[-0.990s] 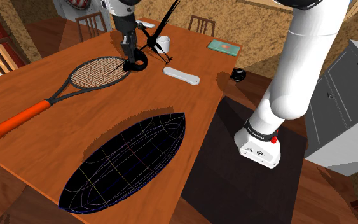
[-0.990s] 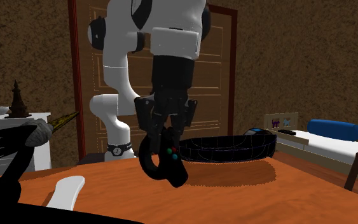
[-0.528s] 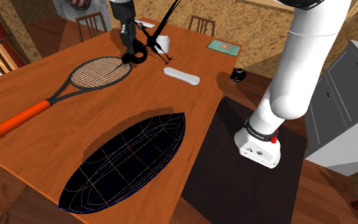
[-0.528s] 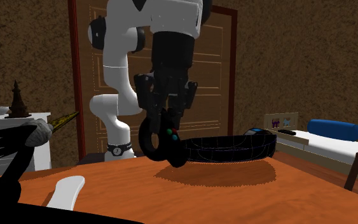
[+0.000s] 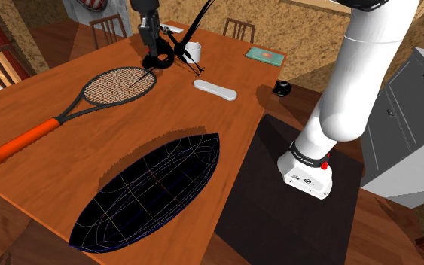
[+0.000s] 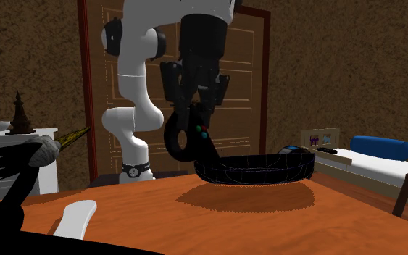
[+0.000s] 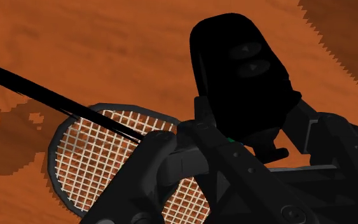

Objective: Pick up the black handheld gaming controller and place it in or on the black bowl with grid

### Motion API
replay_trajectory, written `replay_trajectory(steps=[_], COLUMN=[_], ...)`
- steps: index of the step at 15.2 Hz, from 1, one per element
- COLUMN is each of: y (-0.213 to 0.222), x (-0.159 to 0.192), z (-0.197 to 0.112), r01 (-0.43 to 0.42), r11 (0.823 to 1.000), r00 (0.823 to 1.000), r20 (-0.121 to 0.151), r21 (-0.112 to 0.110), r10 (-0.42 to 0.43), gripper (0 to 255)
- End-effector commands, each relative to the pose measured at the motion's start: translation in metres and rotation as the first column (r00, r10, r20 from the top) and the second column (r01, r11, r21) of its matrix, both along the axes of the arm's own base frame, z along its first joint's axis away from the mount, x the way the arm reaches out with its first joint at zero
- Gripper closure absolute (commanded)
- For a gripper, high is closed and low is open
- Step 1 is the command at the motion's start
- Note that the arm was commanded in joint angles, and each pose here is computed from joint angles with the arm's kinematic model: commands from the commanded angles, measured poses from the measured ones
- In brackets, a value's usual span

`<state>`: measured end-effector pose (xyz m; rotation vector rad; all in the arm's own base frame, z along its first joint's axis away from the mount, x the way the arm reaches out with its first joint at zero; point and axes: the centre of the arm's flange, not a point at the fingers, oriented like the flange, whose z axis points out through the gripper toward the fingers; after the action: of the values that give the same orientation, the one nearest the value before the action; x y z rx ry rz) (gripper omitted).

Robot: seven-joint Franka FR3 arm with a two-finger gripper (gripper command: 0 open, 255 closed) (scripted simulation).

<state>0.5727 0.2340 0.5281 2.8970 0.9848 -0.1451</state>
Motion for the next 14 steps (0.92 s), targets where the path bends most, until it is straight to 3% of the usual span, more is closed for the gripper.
replay_trajectory(steps=[1, 14], y=[0.014, 0.124], x=[-0.019, -0.149], z=[0.004, 0.018], r01=[0.0, 0.0], r11=[1.0, 1.0], r00=[1.0, 1.0], r20=[0.0, 0.0], r21=[0.0, 0.0], r10=[0.0, 0.0], gripper=[255, 255])
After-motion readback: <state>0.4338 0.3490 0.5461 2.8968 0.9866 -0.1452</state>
